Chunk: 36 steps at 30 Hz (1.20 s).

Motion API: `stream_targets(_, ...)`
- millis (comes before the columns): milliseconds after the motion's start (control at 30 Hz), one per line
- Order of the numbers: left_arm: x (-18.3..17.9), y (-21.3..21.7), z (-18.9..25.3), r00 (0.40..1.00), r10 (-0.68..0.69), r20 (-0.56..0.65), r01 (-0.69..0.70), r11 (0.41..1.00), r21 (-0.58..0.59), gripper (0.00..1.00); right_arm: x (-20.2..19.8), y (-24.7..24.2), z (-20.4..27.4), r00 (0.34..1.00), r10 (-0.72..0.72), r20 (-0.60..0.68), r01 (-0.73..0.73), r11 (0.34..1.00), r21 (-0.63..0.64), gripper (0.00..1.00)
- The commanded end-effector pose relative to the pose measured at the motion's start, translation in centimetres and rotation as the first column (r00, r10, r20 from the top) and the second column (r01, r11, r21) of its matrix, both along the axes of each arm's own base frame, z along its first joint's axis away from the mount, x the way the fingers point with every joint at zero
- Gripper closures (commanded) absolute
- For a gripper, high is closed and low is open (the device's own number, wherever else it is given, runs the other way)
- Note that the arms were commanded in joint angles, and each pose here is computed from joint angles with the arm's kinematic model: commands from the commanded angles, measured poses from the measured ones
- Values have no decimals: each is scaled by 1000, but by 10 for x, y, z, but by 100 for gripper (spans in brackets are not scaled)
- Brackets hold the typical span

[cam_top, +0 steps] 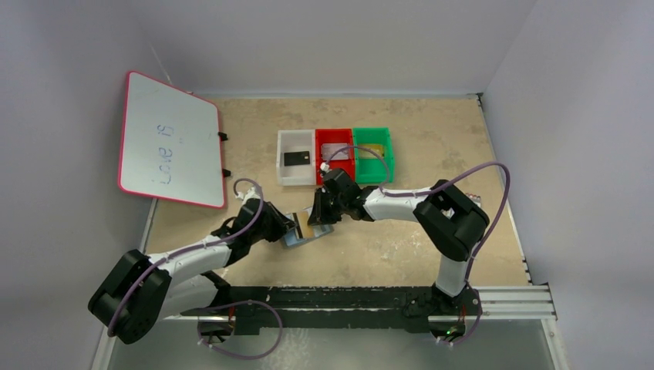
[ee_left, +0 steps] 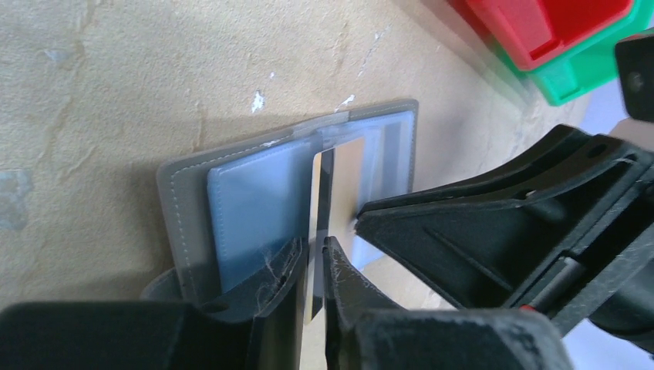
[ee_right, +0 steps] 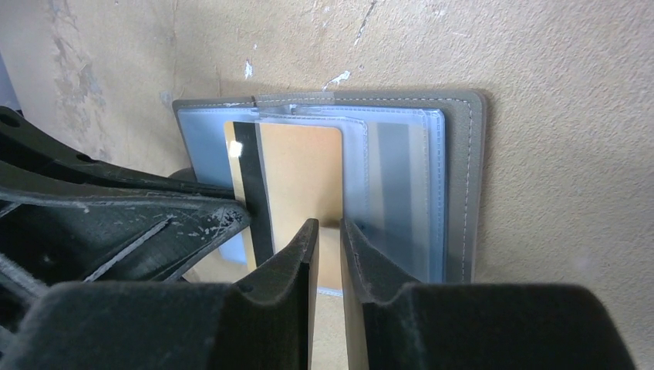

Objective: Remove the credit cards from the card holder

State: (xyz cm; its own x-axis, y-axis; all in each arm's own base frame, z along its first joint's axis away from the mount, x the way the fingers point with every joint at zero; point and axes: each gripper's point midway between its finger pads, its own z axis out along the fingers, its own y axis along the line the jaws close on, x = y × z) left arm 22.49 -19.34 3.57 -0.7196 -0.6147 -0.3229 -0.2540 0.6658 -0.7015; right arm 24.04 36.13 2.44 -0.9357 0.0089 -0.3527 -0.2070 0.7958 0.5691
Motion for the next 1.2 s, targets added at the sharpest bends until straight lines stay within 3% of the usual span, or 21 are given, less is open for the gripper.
stream_targets(0,11,-13,23,997,4,83,4,995,-97,83,-2,-19,-19,999,-32,-21,29,994,-107,80)
stream_targets(233,8,-21,20,997,9,82,7,981,-195,79,-6,-18,-21,999,-27,-40,23,995,-101,80)
stream_targets(367,7,-23,17,997,5,72,10,978,-207,83,-7,-18,-22,999,-26,-46,21,995,-100,80)
stream_targets(567,4,-10,11,998,38,55,-30,988,-152,100,-5,-22,-24,997,-50,-51,44,992,-122,82)
stream_targets(800,0,9,9,996,63,57,-61,997,-44,100,-4,-24,-26,996,-69,-53,61,988,-140,83)
stream_targets(1167,5,13,22,996,52,76,-54,998,17,100,1,-17,-13,999,-44,-22,41,993,-108,83)
